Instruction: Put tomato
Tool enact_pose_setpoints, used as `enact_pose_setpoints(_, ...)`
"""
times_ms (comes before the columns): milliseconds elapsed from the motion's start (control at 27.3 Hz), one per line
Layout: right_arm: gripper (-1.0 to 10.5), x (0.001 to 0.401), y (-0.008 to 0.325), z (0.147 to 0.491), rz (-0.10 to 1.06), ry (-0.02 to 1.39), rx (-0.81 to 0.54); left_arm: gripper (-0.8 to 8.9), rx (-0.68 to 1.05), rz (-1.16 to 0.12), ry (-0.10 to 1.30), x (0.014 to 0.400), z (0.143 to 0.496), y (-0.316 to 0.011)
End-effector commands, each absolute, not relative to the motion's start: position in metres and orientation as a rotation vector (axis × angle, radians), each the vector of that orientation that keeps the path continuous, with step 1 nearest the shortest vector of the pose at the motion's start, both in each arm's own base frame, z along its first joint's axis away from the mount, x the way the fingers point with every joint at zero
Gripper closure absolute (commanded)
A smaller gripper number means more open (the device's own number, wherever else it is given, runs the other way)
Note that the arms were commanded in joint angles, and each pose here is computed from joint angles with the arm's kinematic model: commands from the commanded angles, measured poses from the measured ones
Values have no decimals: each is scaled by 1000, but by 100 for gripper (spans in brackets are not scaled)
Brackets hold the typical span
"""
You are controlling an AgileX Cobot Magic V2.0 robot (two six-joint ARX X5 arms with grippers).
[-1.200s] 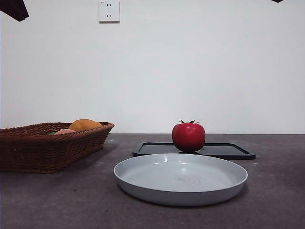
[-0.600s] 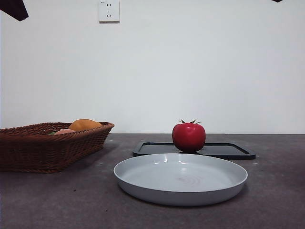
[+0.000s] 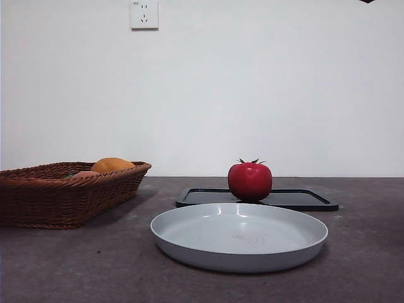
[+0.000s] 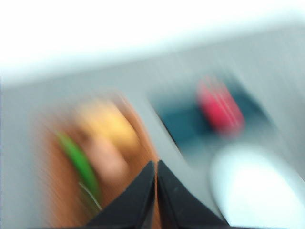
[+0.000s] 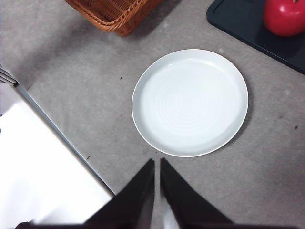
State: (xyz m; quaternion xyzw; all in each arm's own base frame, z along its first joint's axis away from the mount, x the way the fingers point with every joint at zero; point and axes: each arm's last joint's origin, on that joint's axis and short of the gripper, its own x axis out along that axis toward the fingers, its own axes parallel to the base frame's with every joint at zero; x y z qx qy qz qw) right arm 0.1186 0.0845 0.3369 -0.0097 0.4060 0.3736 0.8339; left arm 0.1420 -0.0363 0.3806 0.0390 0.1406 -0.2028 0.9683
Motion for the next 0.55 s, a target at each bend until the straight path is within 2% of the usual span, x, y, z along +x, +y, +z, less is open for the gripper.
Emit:
enact_pose_setpoints(37, 936, 119, 86, 340, 800, 849, -11, 807, 125, -254, 14, 131, 380, -18)
enact_pose_setpoints(110, 936, 119, 86, 340, 800, 849, -11, 807, 143, -59, -108, 117, 362, -4)
enact_pose_setpoints(183, 936, 119, 86, 340, 800, 849, -11, 807, 144, 83, -161, 106, 336, 4)
enact_pose_setpoints(257, 936, 119, 86, 340, 800, 849, -11, 807, 142, 156, -158, 100, 317, 8)
enact_pose_setpoints(367, 936, 119, 86, 340, 800, 849, -11, 807, 143, 207, -124, 96, 286, 10)
enact_pose_setpoints(550, 936, 119, 86, 340, 800, 849, -11, 807, 142, 206, -61, 95, 234, 10)
